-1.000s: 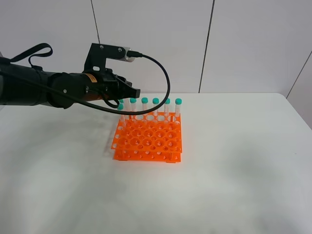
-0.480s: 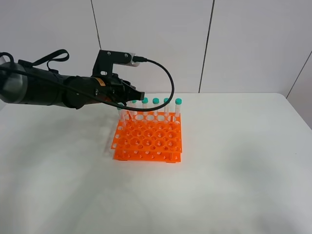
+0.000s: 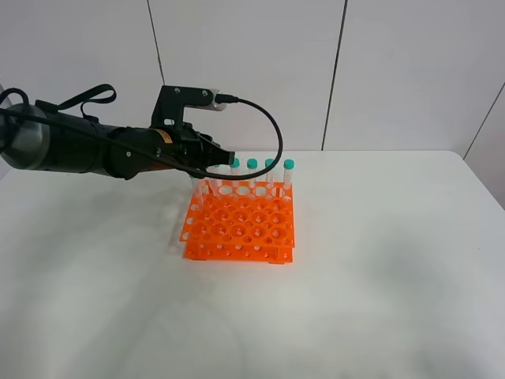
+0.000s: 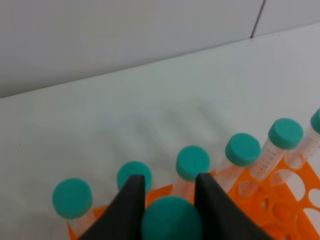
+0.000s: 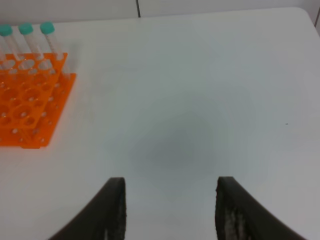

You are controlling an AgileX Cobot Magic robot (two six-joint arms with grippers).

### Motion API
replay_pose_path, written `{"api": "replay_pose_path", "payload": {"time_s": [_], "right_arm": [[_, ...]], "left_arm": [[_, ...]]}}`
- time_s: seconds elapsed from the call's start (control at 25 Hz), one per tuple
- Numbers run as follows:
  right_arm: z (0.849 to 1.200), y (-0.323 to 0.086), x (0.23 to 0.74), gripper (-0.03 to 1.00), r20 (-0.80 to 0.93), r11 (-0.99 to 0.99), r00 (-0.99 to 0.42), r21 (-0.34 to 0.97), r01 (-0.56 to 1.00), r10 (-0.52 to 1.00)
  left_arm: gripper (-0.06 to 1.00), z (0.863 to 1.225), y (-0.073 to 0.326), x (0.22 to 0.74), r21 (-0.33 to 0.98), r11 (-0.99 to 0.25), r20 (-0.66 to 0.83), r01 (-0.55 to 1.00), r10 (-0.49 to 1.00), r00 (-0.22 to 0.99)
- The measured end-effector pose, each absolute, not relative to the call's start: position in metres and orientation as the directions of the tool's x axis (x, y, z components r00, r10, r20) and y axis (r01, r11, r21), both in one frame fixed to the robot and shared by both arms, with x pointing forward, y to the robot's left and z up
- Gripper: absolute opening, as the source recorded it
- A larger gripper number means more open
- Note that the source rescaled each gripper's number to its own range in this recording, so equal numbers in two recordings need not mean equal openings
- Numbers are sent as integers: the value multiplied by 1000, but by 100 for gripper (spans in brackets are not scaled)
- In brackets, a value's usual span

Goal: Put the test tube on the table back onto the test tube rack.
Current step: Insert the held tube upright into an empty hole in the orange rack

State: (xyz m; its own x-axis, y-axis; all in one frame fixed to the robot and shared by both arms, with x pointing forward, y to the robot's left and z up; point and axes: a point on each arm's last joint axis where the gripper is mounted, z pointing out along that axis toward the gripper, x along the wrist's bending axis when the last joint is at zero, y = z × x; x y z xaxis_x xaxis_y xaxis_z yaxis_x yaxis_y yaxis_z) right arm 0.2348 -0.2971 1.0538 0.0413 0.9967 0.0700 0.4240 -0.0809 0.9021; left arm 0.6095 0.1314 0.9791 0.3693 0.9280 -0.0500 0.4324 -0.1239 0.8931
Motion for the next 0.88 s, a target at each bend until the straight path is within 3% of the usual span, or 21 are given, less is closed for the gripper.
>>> {"api": "replay_pose_path", "payload": {"time_s": [0.88], "right_arm": [[1054, -297, 235, 100, 70, -81, 41, 902, 423, 997]], "left_arm": [[0, 948, 126, 622, 875, -157, -31, 459, 926, 376]]}}
